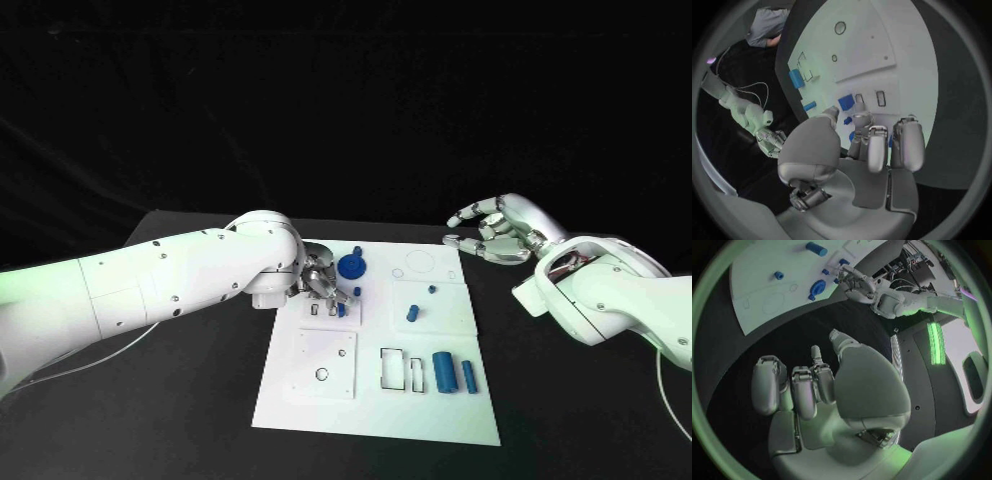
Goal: Assemble the parts on the task board
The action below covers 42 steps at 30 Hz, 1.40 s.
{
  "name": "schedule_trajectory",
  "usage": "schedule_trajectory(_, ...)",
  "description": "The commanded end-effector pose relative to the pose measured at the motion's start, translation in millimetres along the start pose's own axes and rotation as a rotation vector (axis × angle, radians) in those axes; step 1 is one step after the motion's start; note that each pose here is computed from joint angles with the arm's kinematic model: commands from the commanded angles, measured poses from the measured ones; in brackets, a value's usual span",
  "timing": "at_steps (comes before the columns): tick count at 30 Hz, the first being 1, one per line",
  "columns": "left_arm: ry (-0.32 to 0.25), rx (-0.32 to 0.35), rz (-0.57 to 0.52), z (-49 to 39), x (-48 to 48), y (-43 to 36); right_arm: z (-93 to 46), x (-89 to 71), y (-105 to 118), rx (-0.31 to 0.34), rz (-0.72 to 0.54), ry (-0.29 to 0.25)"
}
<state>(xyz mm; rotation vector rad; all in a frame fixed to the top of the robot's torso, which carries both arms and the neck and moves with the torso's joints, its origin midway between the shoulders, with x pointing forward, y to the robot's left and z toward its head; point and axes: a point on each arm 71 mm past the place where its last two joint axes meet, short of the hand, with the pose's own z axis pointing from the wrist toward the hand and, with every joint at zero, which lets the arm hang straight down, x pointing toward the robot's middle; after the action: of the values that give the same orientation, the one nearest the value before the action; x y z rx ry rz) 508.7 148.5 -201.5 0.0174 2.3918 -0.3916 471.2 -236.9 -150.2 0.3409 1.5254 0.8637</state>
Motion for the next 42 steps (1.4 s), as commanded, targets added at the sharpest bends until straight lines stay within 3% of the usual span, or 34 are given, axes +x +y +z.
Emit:
schedule_trajectory(1,0.019,0.006,-0.002,0.1,1.2,-3.1,0.5,1.4,-0.1,0.002,-0.006,0.016)
schedule_trajectory(30,0.045,0.019,-0.011,2.1,3.2,-7.7,2.4,3.5,-0.1,0.008,-0.009,0.026)
schedule_trajectory(42,0.046,0.040,-0.106,-1.9,3.7,-2.5,2.0,2.0,-1.0,0.008,-0.010,0.016)
